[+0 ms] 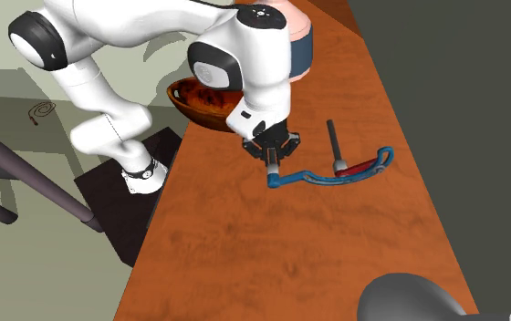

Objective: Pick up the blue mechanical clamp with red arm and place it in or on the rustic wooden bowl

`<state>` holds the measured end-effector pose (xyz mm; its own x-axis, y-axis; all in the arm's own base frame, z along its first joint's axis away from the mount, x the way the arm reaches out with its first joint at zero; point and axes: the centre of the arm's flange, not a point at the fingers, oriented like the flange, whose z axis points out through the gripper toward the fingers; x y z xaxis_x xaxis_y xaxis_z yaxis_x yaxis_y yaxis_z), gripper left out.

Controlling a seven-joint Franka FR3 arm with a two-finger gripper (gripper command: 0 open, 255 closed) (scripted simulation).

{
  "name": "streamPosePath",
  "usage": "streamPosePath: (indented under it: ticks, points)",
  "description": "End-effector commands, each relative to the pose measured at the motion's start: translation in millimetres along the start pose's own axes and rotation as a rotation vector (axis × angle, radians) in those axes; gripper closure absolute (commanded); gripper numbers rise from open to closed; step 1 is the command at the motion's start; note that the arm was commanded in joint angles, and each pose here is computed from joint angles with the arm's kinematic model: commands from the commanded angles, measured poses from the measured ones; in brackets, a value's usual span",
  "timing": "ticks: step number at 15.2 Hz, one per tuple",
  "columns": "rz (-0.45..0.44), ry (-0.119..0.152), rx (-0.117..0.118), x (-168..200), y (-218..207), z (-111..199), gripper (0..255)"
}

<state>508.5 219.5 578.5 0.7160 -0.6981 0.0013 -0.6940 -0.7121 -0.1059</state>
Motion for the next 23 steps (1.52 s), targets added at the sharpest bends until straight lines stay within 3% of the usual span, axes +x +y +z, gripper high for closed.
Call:
streamPosePath:
  ticks: [1,23]
  points:
    - [0.0,0.0,0.0,0.8,-1.8,-10.8,255]
    - [0.0,0.0,0.0,1.0,-13.5,-121.3,255]
